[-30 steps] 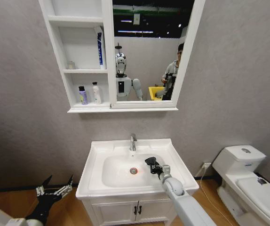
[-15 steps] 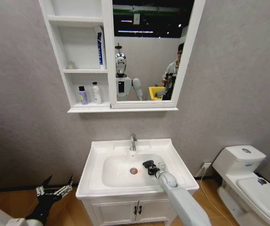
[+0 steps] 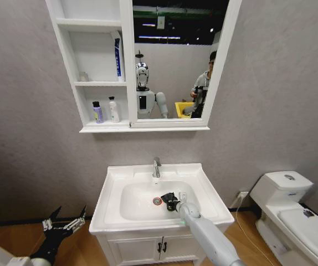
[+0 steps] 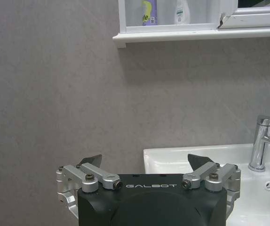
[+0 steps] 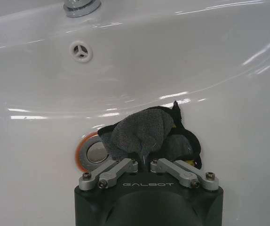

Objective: Move facial cleanser and shampoo from washbasin to cabinet, then wipe washbasin with towel.

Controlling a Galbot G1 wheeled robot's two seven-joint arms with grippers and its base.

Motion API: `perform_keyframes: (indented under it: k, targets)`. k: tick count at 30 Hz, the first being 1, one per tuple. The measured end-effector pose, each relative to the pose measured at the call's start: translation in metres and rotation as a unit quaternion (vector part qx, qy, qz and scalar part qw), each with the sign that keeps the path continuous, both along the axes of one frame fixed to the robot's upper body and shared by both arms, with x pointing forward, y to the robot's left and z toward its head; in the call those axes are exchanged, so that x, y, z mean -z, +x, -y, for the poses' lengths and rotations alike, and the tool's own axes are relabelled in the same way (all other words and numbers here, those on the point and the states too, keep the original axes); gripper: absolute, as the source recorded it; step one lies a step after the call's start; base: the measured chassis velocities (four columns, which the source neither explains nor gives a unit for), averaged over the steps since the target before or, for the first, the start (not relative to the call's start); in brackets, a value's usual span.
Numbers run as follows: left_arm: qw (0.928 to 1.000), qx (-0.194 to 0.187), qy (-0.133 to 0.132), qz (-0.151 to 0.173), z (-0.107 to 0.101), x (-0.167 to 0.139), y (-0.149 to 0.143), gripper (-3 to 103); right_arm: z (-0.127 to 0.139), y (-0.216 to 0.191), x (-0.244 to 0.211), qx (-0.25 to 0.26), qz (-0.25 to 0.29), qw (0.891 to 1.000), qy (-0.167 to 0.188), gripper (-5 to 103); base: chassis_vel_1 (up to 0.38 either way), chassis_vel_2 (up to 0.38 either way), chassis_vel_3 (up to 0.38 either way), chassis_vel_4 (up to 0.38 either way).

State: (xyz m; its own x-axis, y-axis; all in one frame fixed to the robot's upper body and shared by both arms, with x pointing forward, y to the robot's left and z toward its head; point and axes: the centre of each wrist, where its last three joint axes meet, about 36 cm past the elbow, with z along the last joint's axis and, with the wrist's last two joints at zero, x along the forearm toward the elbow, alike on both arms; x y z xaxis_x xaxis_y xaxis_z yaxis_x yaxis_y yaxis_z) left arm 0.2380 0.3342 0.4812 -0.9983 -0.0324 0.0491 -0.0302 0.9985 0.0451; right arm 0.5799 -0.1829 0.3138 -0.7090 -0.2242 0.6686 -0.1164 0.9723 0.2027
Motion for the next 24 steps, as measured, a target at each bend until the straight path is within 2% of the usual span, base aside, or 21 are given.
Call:
perform_keyframes:
  k: [6, 9, 15, 18, 20, 21, 23, 24]
  targets:
    - [1.0, 0.0, 0.0, 0.0, 0.0, 0.0, 0.0, 100, -0.024, 0.005, 0.004, -0.01, 0.001, 1.0, 0.01, 7, 0.0, 0.0, 0.0, 0.0]
    - [1.0, 0.0, 0.0, 0.0, 0.0, 0.0, 0.0, 100, -0.051, 0.01, 0.001, -0.027, 0.005, 0.999, 0.021, 7, 0.0, 0.0, 0.0, 0.0]
    - [1.0, 0.0, 0.0, 0.0, 0.0, 0.0, 0.0, 100, -0.07, 0.014, -0.003, -0.035, 0.008, 0.999, 0.032, 7, 0.0, 0.0, 0.0, 0.0]
    - [1.0, 0.0, 0.0, 0.0, 0.0, 0.0, 0.0, 100, -0.065, 0.014, -0.004, -0.024, 0.011, 0.999, 0.026, 7, 0.0, 0.0, 0.0, 0.0]
    - [1.0, 0.0, 0.0, 0.0, 0.0, 0.0, 0.0, 100, -0.053, 0.013, -0.003, -0.002, 0.02, 1.0, -0.003, 7, 0.0, 0.0, 0.0, 0.0]
    - [1.0, 0.0, 0.0, 0.0, 0.0, 0.0, 0.0, 100, -0.053, 0.013, -0.003, -0.002, 0.02, 1.0, -0.003, 7, 0.0, 0.0, 0.0, 0.0]
    - [1.0, 0.0, 0.0, 0.0, 0.0, 0.0, 0.0, 100, -0.034, 0.011, 0.001, 0.01, 0.031, 0.999, -0.037, 7, 0.0, 0.0, 0.0, 0.0]
    - [1.0, 0.0, 0.0, 0.0, 0.0, 0.0, 0.0, 100, -0.034, 0.011, 0.001, 0.01, 0.031, 0.999, -0.037, 7, 0.0, 0.0, 0.0, 0.0]
